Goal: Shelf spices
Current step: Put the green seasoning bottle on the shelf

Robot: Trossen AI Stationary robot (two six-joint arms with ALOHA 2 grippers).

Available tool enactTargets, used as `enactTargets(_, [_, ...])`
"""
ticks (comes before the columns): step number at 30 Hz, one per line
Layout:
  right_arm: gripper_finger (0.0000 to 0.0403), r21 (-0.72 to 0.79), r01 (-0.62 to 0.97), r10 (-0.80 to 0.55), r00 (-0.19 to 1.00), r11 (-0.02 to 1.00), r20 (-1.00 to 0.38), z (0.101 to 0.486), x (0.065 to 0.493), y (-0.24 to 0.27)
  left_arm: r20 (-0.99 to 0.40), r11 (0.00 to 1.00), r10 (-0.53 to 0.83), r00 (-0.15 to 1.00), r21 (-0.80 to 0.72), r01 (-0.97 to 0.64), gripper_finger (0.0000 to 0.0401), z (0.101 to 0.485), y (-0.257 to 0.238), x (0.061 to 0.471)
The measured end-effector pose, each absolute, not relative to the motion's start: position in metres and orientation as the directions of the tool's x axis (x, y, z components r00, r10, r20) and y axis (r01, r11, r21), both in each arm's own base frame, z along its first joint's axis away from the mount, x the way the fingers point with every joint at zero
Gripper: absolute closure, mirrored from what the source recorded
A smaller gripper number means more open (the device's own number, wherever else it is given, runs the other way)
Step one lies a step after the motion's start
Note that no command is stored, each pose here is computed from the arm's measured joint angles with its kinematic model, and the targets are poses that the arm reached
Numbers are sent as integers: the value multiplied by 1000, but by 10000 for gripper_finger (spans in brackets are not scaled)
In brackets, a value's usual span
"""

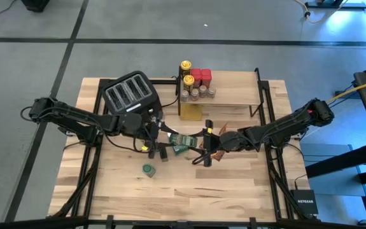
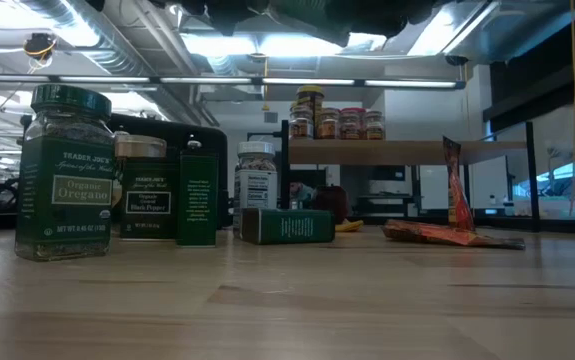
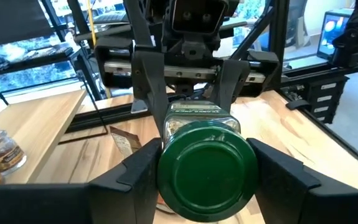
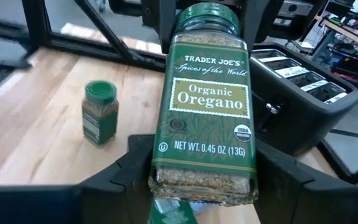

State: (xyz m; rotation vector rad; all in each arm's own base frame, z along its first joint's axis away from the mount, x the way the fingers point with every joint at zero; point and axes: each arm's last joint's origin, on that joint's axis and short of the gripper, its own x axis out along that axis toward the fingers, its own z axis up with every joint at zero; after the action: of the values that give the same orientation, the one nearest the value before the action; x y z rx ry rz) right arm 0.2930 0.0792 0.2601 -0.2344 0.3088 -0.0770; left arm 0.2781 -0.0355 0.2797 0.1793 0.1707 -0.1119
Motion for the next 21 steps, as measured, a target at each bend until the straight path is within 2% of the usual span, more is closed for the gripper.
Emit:
enactTargets(8, [191,-231,10,-90,938,973,-336,309,272,92,-231,979,-95,968,157,133,200,290,-37,280])
enactTargets(14, [191,-241,3,-89,934,971,-346,308,271,98,-251,975,-110,962,162,153,201,297,-43,281])
enactTargets(21, [191,-275,23,-137,906,961,-401,287,287,98,-280,971,-89,956,190,146,204,297,-43,280])
